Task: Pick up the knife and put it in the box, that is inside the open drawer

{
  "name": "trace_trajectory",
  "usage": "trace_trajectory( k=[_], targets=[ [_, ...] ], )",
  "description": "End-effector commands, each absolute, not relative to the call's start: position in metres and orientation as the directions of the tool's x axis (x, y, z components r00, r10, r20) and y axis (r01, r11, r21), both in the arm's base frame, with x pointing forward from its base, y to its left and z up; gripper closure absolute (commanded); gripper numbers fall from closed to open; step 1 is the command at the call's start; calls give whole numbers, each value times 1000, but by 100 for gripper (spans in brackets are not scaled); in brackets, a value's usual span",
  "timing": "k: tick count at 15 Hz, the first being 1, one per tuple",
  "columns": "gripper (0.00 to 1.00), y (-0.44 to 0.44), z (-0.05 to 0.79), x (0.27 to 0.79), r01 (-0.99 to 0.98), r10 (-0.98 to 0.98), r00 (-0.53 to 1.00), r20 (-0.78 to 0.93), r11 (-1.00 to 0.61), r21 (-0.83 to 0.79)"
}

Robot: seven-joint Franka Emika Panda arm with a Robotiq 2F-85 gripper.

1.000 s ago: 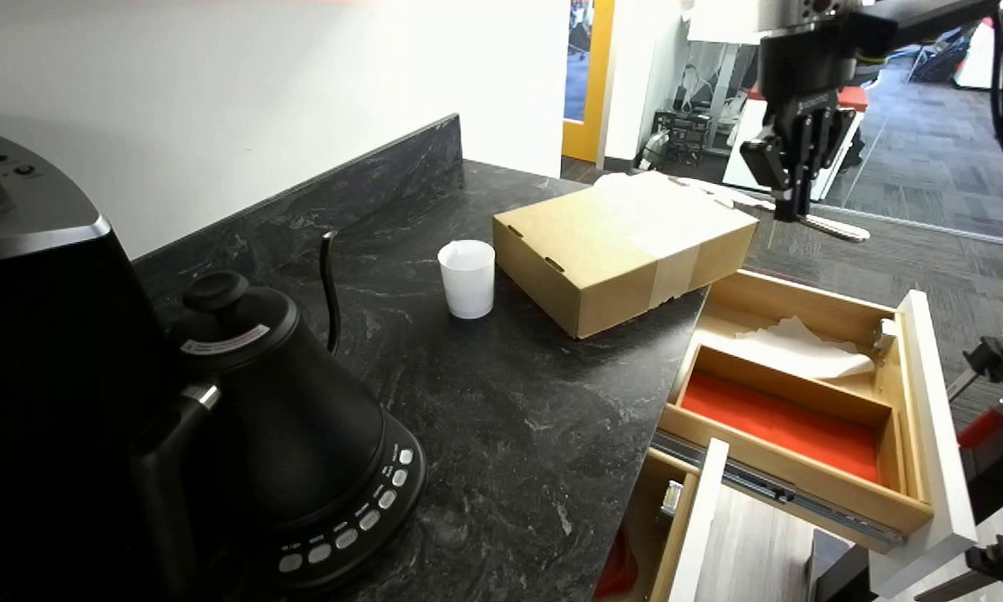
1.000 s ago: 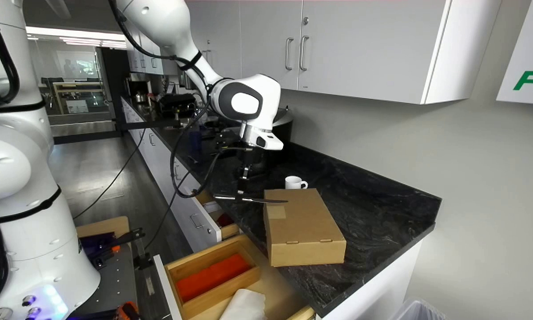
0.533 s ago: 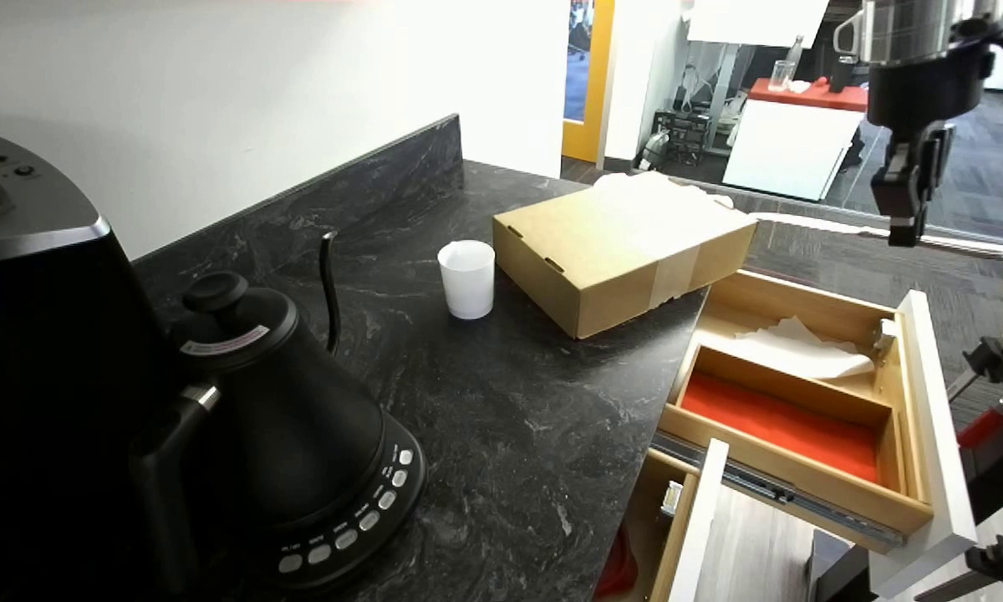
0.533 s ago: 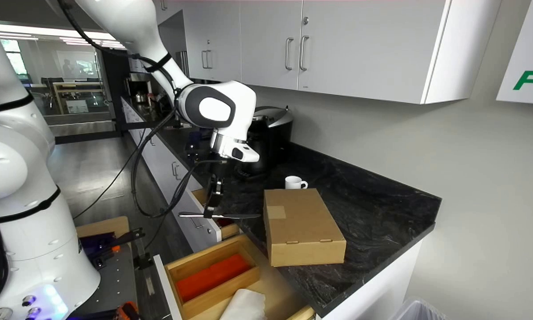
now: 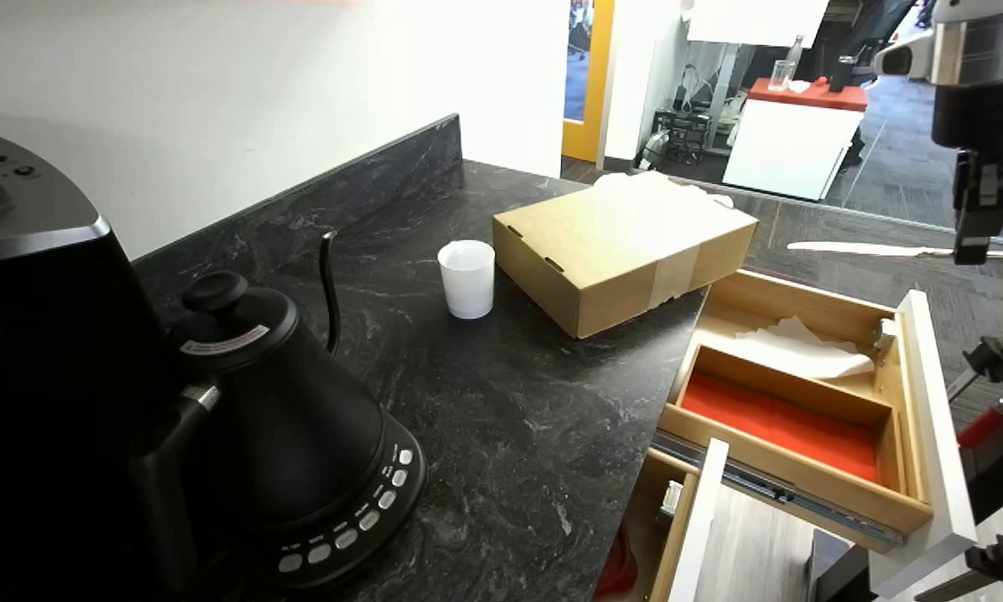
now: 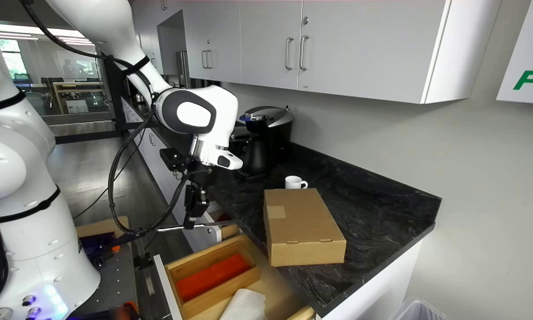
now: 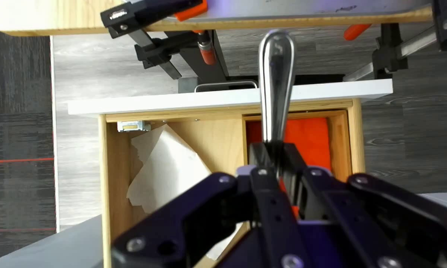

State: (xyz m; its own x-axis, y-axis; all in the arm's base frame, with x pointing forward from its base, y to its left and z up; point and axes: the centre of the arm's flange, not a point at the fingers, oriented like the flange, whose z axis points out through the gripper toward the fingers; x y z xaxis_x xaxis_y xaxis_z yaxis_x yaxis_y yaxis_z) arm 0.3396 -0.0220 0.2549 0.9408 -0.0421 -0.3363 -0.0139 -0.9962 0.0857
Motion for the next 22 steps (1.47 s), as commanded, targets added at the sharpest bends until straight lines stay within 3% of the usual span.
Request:
trace_trajectory(
  k=[1, 14, 22],
  targets=[
    [94, -27, 254, 334, 50, 29, 956, -292, -997, 64],
    [94, 19, 236, 376, 129, 116, 963, -242, -991, 39],
    [94, 21, 219, 384, 70, 64, 969, -239, -997, 15]
  ],
)
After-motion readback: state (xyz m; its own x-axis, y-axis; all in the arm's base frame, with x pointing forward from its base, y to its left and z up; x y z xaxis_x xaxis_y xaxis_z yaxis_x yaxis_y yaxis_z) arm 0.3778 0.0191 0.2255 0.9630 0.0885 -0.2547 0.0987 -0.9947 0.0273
